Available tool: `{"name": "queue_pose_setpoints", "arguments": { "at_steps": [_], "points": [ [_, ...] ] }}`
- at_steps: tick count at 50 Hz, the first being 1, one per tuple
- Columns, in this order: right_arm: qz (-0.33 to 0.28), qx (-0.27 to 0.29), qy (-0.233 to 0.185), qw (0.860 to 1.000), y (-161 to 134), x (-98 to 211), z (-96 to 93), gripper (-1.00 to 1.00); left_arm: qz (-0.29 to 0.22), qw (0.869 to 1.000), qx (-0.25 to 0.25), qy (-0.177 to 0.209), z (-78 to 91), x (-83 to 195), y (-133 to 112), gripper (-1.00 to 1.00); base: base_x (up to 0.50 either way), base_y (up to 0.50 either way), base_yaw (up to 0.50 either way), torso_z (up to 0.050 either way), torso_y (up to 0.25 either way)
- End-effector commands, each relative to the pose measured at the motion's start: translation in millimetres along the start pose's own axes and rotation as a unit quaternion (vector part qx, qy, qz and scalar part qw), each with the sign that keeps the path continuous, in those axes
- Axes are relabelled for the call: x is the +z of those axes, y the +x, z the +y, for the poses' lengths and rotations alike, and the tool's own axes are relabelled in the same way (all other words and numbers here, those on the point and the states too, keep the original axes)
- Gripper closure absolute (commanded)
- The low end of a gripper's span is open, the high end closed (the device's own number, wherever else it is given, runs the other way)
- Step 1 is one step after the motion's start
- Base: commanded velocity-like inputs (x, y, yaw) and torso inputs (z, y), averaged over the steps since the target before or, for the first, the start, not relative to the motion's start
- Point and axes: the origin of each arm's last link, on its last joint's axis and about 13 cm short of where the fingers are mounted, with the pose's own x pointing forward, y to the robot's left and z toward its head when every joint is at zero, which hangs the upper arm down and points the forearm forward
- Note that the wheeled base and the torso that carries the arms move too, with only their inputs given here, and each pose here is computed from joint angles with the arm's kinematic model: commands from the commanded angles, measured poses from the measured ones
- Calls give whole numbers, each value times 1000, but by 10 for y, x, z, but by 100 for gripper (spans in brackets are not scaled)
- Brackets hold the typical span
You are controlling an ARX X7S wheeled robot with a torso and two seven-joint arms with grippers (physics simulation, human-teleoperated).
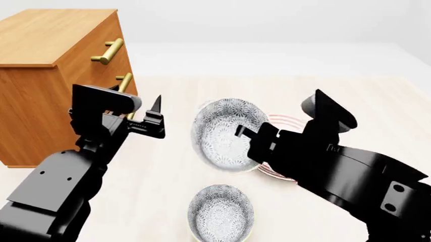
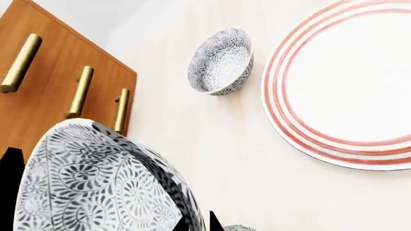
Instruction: Stack the bowl in the middle on the bowl at the back.
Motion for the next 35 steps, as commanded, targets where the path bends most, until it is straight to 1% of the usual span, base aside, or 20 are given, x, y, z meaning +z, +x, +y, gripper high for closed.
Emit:
{"name": "queue_pose_setpoints", "arguments": {
  "at_steps": [1, 7, 9, 14, 21, 26, 35],
  "points": [
    [59, 6, 13, 998, -381, -252, -90, 100, -8, 1000, -5, -4, -27, 32, 0, -100, 0, 0, 0, 0, 0],
    [85, 6, 29, 996, -340, -347, -113, 100, -11, 1000, -3, -5, -17, 41, -7, -100, 0, 0, 0, 0, 0],
    [98, 10, 45, 994, -329, -358, -124, 100, -12, 1000, -1, -5, -10, 44, -9, -100, 0, 0, 0, 0, 0],
    [120, 23, 70, 990, -304, -393, -152, 100, -12, 1000, 4, -3, 6, 43, -14, -100, 0, 0, 0, 0, 0],
    [139, 30, 71, 987, -309, -423, -150, 100, -13, 1000, 7, 1, 7, 51, -19, -100, 0, 0, 0, 0, 0],
    [152, 21, 69, 986, -258, -449, -175, 100, -14, 1000, 8, 3, 5, 58, -20, -100, 0, 0, 0, 0, 0],
    [154, 9, 58, 986, -173, -475, -207, 100, -14, 1000, 11, 3, 22, 68, -18, -100, 0, 0, 0, 0, 0]
  ]
}}
